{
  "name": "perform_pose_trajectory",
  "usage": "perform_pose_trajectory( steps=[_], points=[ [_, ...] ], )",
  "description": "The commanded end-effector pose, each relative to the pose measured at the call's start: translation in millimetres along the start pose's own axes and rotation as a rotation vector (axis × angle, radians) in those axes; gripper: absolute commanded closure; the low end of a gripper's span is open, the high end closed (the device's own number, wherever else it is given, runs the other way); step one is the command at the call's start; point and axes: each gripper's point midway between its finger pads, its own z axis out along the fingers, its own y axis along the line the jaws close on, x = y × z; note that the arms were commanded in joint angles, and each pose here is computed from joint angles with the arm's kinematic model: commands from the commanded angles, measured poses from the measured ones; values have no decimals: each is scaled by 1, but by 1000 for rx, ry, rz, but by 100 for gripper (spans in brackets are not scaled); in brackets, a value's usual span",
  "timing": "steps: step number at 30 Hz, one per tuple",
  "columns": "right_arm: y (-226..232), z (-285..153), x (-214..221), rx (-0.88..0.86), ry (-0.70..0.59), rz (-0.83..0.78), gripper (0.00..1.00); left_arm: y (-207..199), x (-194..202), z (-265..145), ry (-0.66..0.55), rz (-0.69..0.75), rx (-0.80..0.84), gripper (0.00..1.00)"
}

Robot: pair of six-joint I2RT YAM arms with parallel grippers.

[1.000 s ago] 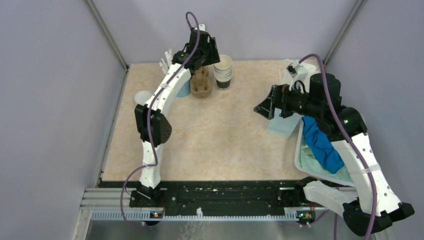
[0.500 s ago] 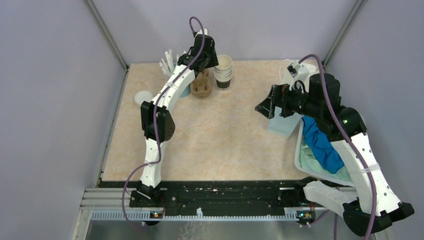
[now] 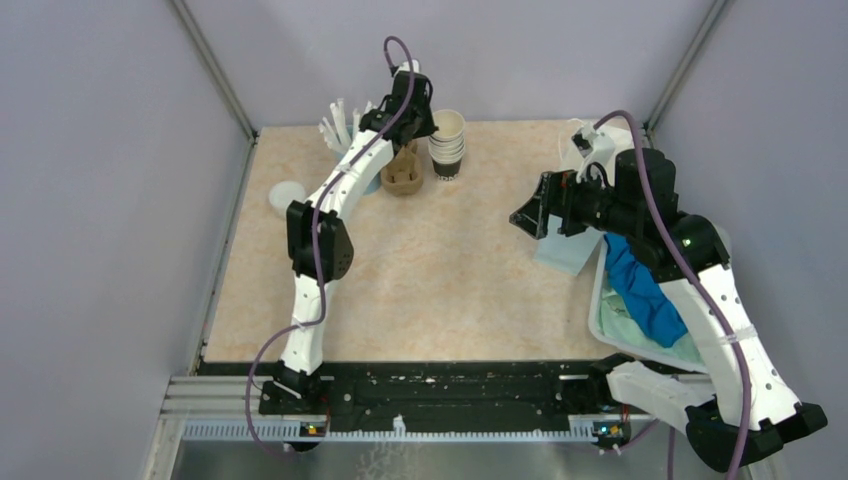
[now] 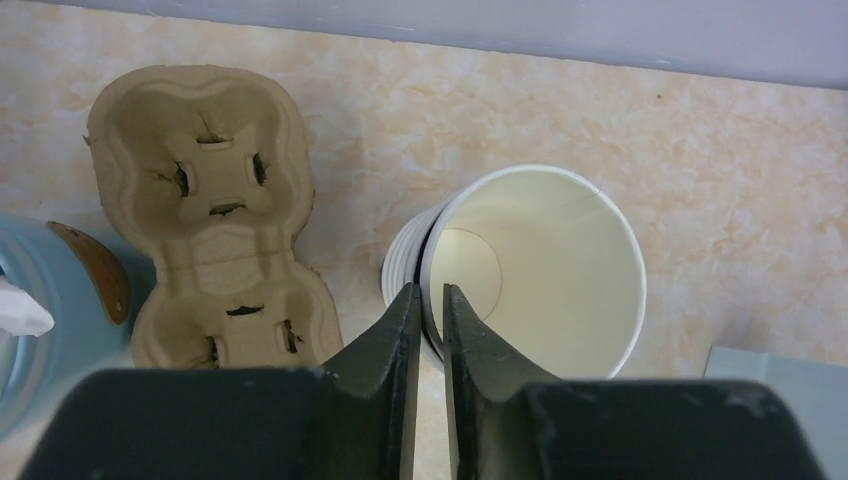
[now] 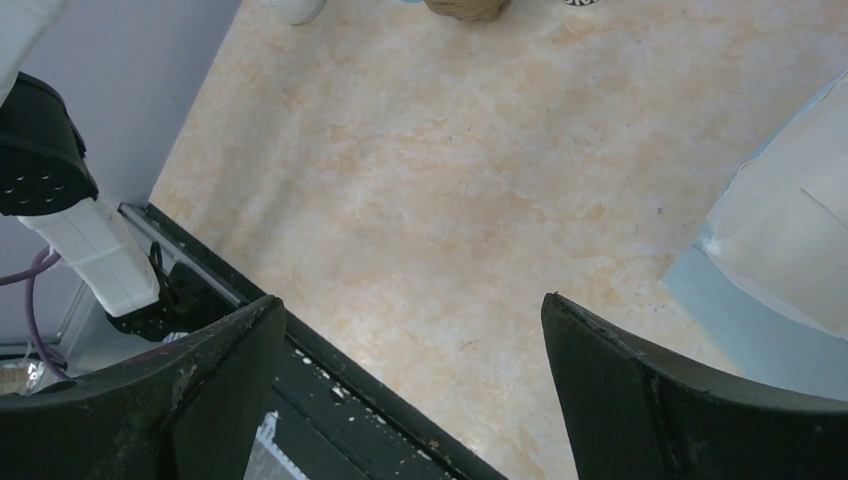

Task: Pack the takeout coffee

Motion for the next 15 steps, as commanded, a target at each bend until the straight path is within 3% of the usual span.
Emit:
perform_pose_trajectory(
  steps=[1,6,15],
  points=[
    [3,1,-7,-12,-28,-27,1,-16,-32,-7,-104,5,35,84],
    [3,2,-6,-11,-27,-24,1,-19,-38,-11,-121,7,41,95],
    [3,2,-8,-12,-33,-23,1,-32,-67,-29,-190,-14,90,100]
  ],
)
